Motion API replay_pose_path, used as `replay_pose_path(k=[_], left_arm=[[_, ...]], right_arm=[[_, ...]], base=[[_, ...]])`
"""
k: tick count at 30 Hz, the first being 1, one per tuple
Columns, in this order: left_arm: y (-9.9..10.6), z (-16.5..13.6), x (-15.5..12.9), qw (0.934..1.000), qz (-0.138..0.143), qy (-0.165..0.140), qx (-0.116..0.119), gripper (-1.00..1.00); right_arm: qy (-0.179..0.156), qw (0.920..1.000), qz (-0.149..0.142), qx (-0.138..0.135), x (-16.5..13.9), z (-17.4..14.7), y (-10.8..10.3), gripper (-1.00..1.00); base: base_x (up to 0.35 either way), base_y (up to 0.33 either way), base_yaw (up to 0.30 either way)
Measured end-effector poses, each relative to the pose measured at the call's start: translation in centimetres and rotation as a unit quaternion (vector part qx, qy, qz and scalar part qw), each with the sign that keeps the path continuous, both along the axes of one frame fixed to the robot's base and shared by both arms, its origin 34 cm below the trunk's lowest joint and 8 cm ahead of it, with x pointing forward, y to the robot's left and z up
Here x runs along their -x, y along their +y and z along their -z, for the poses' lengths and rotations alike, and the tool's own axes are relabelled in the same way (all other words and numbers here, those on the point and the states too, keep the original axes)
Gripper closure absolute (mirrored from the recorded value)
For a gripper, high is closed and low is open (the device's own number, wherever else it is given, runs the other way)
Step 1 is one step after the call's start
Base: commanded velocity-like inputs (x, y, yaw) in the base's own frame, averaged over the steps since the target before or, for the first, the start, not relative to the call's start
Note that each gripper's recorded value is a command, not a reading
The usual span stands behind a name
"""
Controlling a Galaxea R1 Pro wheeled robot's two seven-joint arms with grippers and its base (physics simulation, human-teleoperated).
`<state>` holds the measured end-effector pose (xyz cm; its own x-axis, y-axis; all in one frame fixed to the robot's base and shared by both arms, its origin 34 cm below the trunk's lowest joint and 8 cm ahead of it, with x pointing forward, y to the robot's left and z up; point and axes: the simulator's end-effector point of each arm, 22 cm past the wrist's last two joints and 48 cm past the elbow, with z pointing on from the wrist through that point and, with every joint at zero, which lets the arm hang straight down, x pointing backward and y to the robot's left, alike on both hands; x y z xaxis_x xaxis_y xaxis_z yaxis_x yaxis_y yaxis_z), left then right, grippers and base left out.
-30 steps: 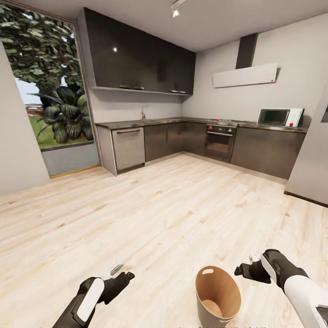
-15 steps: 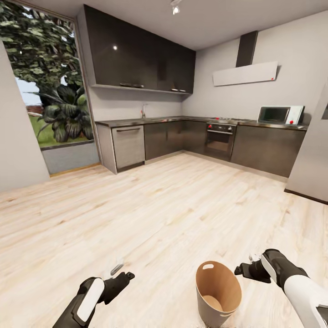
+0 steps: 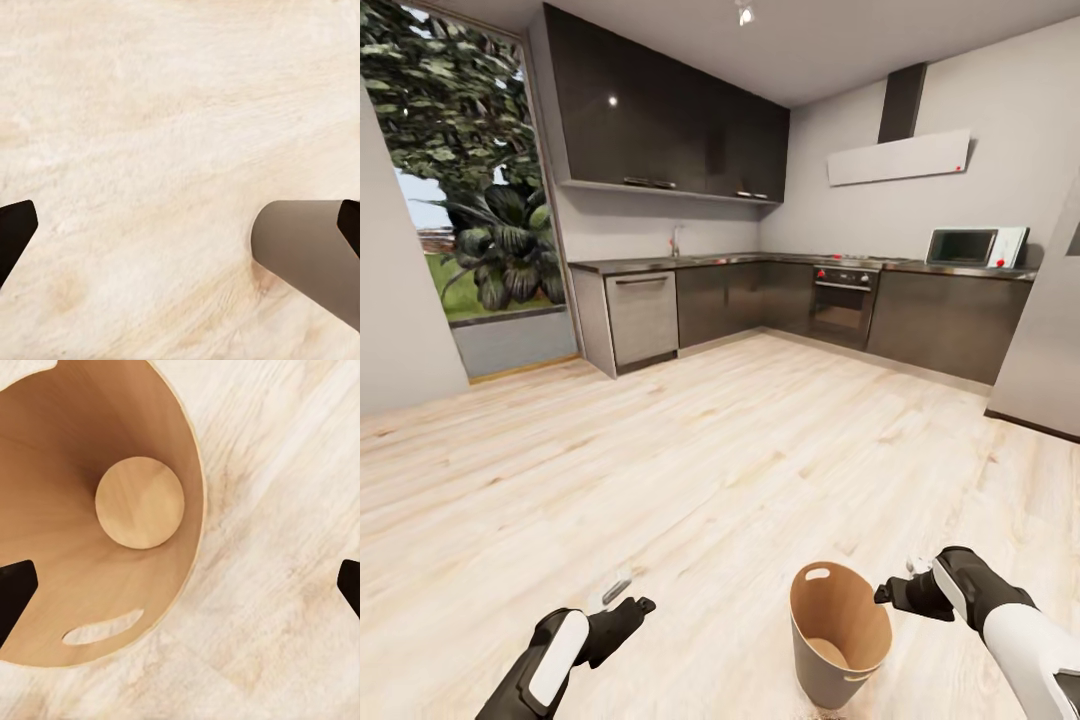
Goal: Put the three can of soda from the living room inside the tash can in the kitchen.
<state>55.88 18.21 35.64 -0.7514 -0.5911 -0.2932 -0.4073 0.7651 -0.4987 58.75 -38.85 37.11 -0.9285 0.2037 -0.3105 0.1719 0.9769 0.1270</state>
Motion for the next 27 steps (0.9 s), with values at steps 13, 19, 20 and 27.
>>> replay_pose_path(k=[13, 19, 20, 27], left_arm=[[0.2, 3.0, 1.0, 0.9998, 0.000, 0.020, -0.001, -1.00], [0.2, 4.2, 1.5, 0.9995, 0.000, 0.032, -0.001, -1.00], [0.1, 4.4, 1.6, 0.9994, 0.000, 0.034, -0.001, -1.00], [0.2, 5.8, 2.2, 0.9988, 0.000, 0.048, -0.001, -1.00]], right_arm=[[-0.027, 0.9996, 0.003, -0.007, -4.1, -1.5, 0.3, -1.00], [-0.015, 0.9999, 0.004, -0.007, -3.8, -0.1, 0.2, -1.00], [-0.013, 0.9999, 0.004, -0.006, -3.7, 0.1, 0.1, -1.00], [0.001, 1.0000, 0.005, -0.006, -3.4, 1.7, 0.1, -1.00]], base=[[0.000, 0.000, 0.000], [0.000, 0.000, 0.000], [0.000, 0.000, 0.000], [0.000, 0.000, 0.000]])
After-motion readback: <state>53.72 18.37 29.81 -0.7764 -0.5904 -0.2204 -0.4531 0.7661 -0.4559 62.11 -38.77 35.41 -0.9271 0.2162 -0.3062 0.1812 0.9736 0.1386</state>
